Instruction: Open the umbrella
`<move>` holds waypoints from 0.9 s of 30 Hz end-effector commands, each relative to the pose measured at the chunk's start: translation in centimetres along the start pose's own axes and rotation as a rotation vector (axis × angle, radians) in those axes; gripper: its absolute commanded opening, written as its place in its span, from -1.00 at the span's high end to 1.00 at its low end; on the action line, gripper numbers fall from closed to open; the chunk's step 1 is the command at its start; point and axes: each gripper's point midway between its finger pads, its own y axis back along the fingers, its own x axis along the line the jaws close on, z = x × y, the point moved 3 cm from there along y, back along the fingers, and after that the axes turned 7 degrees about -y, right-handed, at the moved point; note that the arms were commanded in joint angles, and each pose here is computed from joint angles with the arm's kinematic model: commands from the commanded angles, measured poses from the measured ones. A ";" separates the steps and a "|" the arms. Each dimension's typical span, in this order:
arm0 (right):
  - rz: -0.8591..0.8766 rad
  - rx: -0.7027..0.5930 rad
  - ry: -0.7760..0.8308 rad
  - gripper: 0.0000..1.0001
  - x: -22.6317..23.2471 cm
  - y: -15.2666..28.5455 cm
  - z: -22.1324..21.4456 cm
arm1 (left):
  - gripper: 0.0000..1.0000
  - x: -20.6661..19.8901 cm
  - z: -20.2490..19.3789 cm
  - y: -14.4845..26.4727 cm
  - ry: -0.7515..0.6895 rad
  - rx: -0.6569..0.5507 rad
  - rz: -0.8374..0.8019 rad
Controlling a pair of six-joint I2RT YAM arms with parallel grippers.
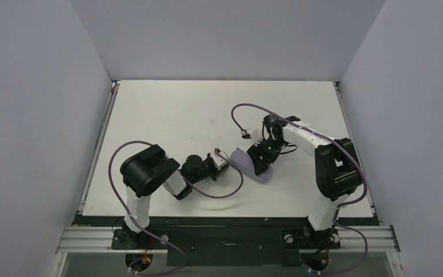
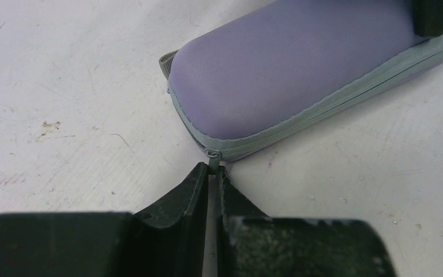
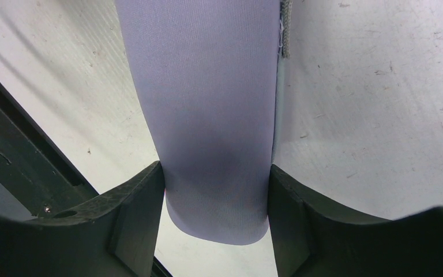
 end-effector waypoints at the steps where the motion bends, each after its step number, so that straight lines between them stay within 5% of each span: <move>1: -0.046 0.015 0.043 0.49 -1.0 -0.2 -0.4 | 0.84 2.5 -0.5 0.7 0.005 0.044 0.135; 4: -0.046 0.014 0.042 0.51 -1.0 -0.2 -0.4 | 0.30 1.8 -0.1 0.7 -0.029 0.029 0.102; 9: -0.046 0.012 0.038 0.52 -1.0 -0.2 -0.3 | 0.21 -0.4 0.5 0.6 -0.082 0.013 0.045; 27: -0.046 0.025 0.065 0.59 -1.0 -0.1 -1.3 | 0.87 0.8 0.0 -1.0 -0.097 0.037 0.110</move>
